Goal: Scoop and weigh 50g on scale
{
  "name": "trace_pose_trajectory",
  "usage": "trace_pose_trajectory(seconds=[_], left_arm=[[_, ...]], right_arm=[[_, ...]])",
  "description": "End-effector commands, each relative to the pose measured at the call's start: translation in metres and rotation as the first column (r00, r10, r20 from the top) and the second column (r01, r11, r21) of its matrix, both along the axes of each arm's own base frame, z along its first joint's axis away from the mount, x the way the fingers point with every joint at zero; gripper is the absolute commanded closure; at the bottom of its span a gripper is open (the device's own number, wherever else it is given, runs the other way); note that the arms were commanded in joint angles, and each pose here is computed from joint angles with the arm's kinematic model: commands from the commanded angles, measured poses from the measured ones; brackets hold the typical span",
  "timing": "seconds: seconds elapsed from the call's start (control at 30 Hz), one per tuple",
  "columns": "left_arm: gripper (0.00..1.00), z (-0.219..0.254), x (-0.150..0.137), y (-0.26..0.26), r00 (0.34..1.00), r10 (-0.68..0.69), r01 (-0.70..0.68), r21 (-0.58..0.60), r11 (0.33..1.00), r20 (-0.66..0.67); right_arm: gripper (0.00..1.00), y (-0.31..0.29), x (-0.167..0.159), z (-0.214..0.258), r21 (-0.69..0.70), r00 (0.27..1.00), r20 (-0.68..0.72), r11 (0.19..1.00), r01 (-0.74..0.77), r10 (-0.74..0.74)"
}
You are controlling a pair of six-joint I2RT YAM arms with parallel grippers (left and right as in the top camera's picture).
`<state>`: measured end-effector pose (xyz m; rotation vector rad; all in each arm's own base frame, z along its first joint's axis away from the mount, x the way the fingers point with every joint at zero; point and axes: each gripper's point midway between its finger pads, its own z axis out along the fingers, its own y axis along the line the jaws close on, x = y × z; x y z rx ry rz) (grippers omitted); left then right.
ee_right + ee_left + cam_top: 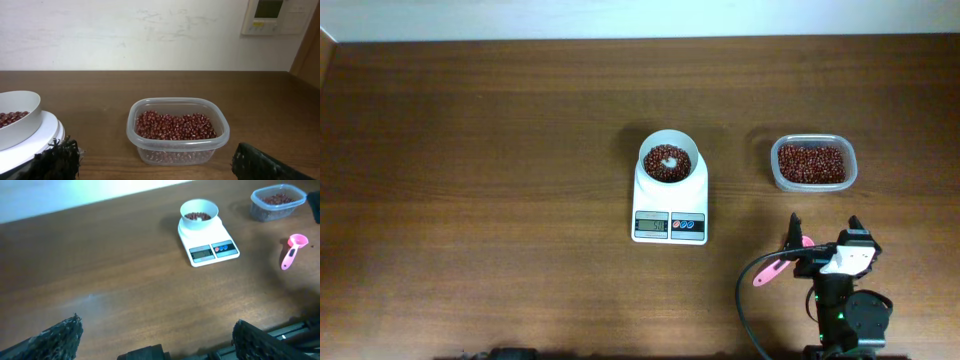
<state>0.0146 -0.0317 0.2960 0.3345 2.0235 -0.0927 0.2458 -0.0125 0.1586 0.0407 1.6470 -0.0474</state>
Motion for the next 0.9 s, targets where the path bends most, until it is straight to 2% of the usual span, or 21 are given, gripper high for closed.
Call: trace_pose_trajectory(seconds=[0.0, 0.13, 0.2, 0.33, 0.53, 0.63, 0.73, 0.87], left_arm=[[0.01, 0.001, -0.008, 0.000, 0.999, 0.003, -0.002, -0.011, 1.000, 0.045], [0.01, 0.001, -0.013, 0.000, 0.998, -0.001, 0.002, -0.005, 1.000, 0.057], [0.01, 0.001, -0.015, -0.005, 0.997, -0.043, 0.042, 0.013, 0.999, 0.063], [0.01, 0.001, -0.015, -0.005, 0.997, -0.043, 0.042, 0.013, 0.999, 0.065], [0.01, -0.002, -0.035, -0.005, 0.984, -0.042, 0.040, 0.014, 0.999, 0.173], [0.01, -0.004, -0.040, -0.005, 0.982, -0.053, 0.049, 0.027, 0.998, 0.180], [0.01, -0.003, -0.038, -0.004, 0.982, -0.045, 0.040, 0.030, 0.999, 0.183], [0.01, 0.016, -0.009, -0.005, 0.963, -0.044, 0.037, 0.030, 0.999, 0.264]], right_arm=[[0.01, 0.007, 0.000, -0.002, -0.006, 1.000, 0.000, 1.000, -0.030, 0.030], [0.01, 0.016, 0.000, -0.002, -0.006, 0.998, 0.000, 0.998, -0.069, 0.069], [0.01, 0.010, 0.000, -0.002, -0.006, 0.999, 0.000, 0.999, -0.045, 0.045], [0.01, 0.003, 0.000, -0.002, -0.006, 1.000, 0.000, 1.000, -0.015, 0.015], [0.01, 0.003, 0.000, -0.002, -0.006, 1.000, 0.000, 1.000, -0.015, 0.015], [0.01, 0.003, 0.000, -0.002, -0.006, 1.000, 0.000, 1.000, -0.015, 0.015], [0.01, 0.003, 0.000, -0.002, -0.006, 1.000, 0.000, 1.000, -0.015, 0.015], [0.01, 0.003, 0.000, -0.002, -0.006, 1.000, 0.000, 1.000, -0.015, 0.015]])
